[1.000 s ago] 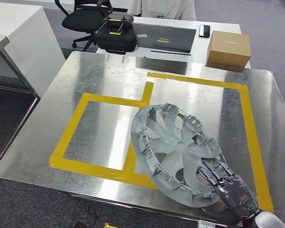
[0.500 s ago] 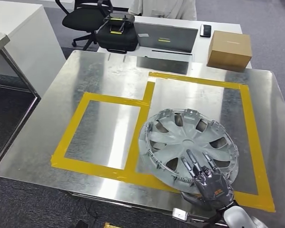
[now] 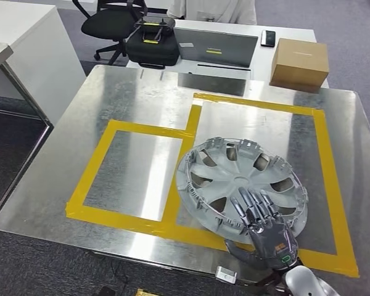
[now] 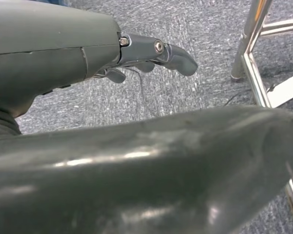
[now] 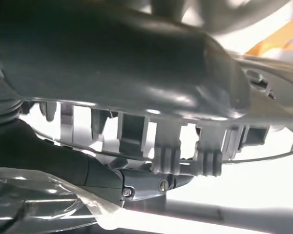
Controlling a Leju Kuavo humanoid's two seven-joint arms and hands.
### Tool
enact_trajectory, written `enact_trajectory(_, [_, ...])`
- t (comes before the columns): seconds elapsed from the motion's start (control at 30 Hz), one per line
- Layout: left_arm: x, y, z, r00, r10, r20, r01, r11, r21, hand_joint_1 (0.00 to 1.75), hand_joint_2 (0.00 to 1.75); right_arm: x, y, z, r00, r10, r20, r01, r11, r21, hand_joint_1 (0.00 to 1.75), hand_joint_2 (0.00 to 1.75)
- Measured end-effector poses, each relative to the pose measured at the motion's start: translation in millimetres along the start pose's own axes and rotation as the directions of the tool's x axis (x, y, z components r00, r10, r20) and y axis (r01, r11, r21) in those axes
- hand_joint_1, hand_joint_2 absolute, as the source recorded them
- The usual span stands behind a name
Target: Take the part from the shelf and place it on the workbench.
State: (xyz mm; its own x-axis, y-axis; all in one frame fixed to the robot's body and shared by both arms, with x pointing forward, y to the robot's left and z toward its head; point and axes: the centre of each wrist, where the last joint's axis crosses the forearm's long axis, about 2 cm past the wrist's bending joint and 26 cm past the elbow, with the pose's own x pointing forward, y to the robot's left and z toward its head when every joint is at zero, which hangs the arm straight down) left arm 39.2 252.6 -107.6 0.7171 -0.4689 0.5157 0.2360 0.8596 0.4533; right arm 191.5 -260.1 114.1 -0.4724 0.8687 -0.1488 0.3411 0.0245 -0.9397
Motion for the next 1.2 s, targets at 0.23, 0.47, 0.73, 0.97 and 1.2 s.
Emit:
enact_trajectory(0.23, [-0.4,0.3,0.0,1.0,0.001,0.008,-0.001,1.0,0.004,0.0,0.0,7.2,-9.9,-9.5,0.948,-0.316,0.023,0.316,0.948,0.029,0.0,0.0])
enact_trajectory(0.47, [-0.4,0.8,-0.2,1.0,0.002,0.01,-0.002,1.0,0.009,0.0,0.0,11.8,-15.7,-11.7,0.881,-0.471,0.045,0.471,0.882,0.013,0.0,0.0])
enact_trajectory(0.73, [-0.9,0.1,0.5,1.0,0.005,0.008,-0.005,1.0,0.012,0.0,0.0,11.2,-21.4,-12.0,0.85,-0.525,0.051,0.526,0.85,-0.016,0.0,0.0])
enact_trajectory(0.97, [-2.5,-0.6,1.9,1.0,0.024,-0.004,-0.024,0.999,0.03,0.0,0.0,11.2,-26.2,-5.6,0.65,-0.76,0.02,0.759,0.648,-0.065,0.0,0.0])
enact_trajectory(1.2, [-6.7,-1.8,5.3,0.997,0.036,-0.074,-0.032,0.998,0.059,0.0,0.0,5.6,-34.6,9.8,0.306,-0.952,-0.008,0.922,0.299,-0.248,0.0,0.0])
